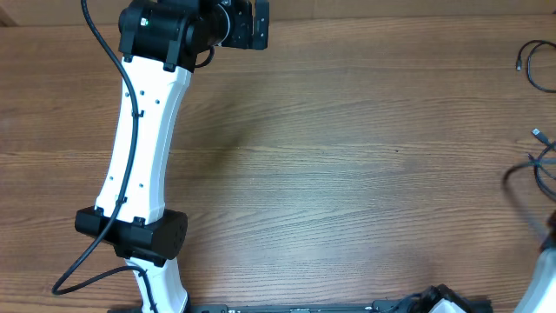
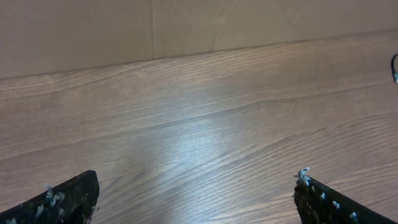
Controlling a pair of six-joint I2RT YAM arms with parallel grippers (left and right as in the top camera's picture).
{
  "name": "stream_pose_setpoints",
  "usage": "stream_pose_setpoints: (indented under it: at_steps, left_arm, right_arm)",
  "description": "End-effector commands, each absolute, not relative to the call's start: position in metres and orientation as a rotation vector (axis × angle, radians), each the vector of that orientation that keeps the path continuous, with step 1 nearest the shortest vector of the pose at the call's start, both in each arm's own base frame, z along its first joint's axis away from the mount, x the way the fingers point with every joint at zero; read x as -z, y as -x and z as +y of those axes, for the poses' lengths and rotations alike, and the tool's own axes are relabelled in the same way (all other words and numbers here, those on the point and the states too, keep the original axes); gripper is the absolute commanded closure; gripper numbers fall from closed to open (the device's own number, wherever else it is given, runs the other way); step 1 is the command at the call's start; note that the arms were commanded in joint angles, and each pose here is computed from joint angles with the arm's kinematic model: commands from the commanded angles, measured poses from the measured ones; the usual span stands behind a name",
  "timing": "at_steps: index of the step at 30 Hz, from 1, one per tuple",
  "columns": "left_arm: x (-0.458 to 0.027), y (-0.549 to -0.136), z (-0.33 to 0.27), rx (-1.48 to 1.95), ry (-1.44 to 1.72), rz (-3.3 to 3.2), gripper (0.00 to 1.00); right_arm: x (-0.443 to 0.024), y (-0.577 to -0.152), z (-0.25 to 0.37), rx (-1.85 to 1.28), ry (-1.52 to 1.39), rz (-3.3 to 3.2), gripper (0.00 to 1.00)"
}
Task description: Untangle cables
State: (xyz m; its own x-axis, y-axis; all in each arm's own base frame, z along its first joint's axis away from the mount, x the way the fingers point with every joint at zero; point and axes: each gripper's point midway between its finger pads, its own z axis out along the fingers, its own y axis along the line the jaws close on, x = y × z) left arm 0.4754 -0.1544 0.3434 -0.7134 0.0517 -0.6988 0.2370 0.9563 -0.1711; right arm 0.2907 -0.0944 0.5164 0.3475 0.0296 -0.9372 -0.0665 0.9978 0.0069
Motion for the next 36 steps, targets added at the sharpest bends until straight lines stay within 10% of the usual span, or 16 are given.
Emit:
stream_pose_setpoints:
  at_steps: [1, 16, 36]
  left_arm:
    - [-0.344, -0.473, -0.157, 0.303, -0.259, 2.350, 0.00]
    - [-0.328, -0.458, -0.152, 0.284, -0.273, 2.440, 0.00]
    - [-0.322, -0.455, -0.142, 0.205, -0.282, 2.467, 0.00]
  right_arm:
    - [-0.539, -0.243, 0.007, -0.050, 0.584, 1.075, 0.11]
    - [-0.512, -0.124, 0.132, -0.371, 1.129, 0.968, 0.00]
    - [-0.581, -0.049, 0.146, 0.084, 0.884, 0.615, 0.00]
